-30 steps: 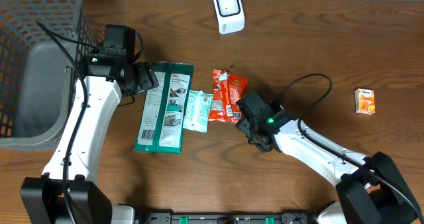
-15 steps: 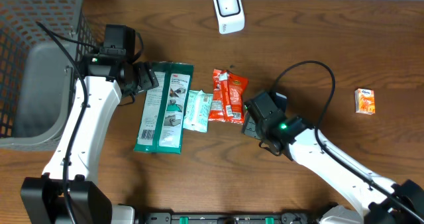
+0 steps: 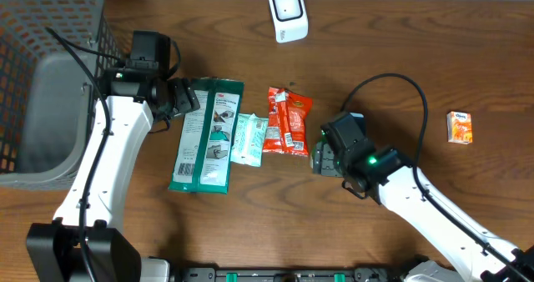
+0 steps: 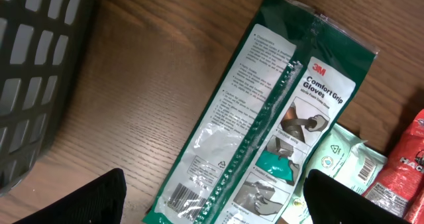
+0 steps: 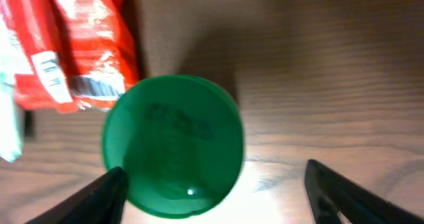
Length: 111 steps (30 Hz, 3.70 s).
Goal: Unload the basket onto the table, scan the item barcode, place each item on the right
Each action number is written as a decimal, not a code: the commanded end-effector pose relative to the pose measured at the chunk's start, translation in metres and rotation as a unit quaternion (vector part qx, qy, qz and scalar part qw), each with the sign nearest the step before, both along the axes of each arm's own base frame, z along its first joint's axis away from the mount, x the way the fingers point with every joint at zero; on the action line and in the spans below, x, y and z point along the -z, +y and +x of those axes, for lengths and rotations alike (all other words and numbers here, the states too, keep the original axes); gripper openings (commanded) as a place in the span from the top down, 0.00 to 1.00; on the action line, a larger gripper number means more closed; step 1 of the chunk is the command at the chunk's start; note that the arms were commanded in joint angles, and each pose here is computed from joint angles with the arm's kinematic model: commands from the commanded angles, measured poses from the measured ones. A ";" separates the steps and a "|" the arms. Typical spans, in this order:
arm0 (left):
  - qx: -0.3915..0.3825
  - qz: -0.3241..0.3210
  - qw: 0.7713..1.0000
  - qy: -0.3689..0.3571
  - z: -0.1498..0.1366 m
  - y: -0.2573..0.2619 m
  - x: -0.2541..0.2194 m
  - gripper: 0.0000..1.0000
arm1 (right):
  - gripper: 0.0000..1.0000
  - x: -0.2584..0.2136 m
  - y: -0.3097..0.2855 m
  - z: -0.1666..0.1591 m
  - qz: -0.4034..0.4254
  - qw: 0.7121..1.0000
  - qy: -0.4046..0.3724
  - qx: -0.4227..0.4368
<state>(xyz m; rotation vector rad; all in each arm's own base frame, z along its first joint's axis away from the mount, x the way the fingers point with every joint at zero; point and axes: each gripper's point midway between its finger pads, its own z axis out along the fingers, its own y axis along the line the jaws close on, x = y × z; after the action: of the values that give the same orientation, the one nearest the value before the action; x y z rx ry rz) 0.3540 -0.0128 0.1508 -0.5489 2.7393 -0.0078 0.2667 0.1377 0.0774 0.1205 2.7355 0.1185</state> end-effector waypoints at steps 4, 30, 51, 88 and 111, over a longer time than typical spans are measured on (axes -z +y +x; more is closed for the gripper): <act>-0.002 0.006 1.000 -0.009 0.003 0.003 -0.007 0.14 | 0.11 -0.011 -0.003 0.012 0.002 0.998 -0.015 -0.054; -0.002 0.006 1.000 -0.009 0.003 0.003 -0.007 0.14 | 0.01 -0.060 0.017 0.042 -0.046 0.904 0.023 -0.425; -0.002 0.006 1.000 -0.009 0.003 0.003 -0.007 0.14 | 0.17 0.004 0.039 0.022 -0.036 0.846 0.157 -0.509; -0.002 0.006 1.000 -0.009 0.003 0.003 -0.007 0.14 | 0.43 0.025 -0.009 0.047 -0.115 0.954 0.174 -0.215; -0.002 0.006 1.000 -0.009 0.003 0.003 -0.007 0.14 | 0.11 0.014 -0.007 0.063 -0.082 0.965 0.156 -0.193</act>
<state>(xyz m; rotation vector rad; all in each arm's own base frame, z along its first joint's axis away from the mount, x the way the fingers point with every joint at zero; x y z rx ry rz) 0.3540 -0.0128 0.1508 -0.5484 2.7394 -0.0077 0.3175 0.1298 0.0576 -0.1109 3.1035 -0.0120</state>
